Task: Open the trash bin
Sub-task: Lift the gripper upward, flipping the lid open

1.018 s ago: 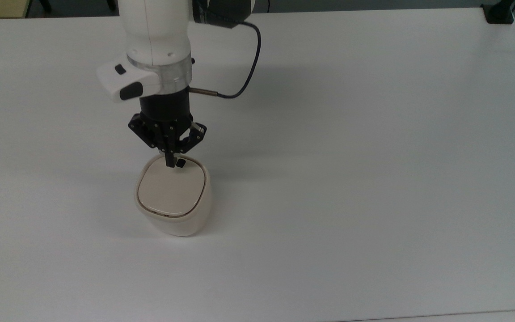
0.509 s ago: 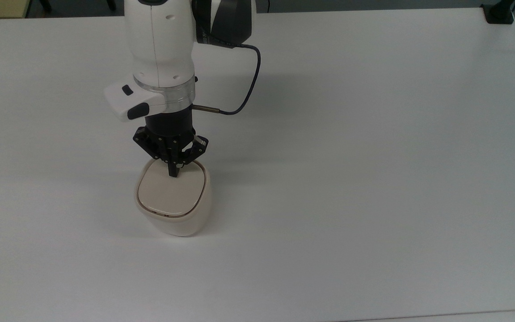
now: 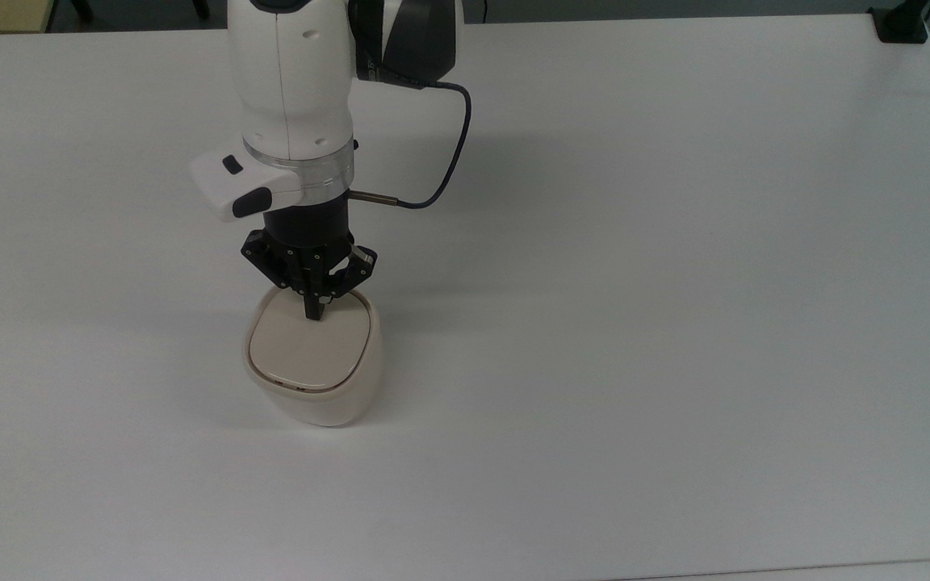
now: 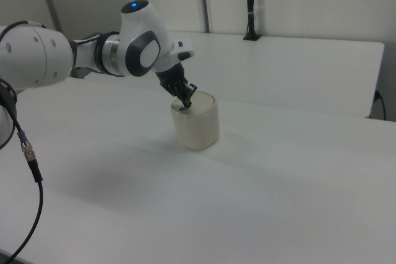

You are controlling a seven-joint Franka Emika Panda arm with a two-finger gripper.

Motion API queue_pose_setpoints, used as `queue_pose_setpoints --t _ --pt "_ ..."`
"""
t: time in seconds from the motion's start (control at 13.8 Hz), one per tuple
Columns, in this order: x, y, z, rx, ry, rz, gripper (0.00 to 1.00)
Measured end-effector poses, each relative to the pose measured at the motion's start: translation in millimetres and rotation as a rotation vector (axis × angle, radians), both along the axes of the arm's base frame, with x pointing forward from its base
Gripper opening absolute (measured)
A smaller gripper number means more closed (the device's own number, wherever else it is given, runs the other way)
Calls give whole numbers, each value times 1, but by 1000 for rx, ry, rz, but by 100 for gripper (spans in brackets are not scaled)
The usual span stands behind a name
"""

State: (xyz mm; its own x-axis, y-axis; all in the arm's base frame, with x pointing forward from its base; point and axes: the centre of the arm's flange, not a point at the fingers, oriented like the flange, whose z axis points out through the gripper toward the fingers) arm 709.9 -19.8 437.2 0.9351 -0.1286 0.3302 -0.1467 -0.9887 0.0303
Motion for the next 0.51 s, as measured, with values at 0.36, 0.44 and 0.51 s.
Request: queue_pose_setpoints --t 0.36,0.44,0.51 --pt "-13 14 44 3 33 13 1" --pt "-21 24 58 4 54 24 1" --pt "-30 34 73 4 77 36 1"
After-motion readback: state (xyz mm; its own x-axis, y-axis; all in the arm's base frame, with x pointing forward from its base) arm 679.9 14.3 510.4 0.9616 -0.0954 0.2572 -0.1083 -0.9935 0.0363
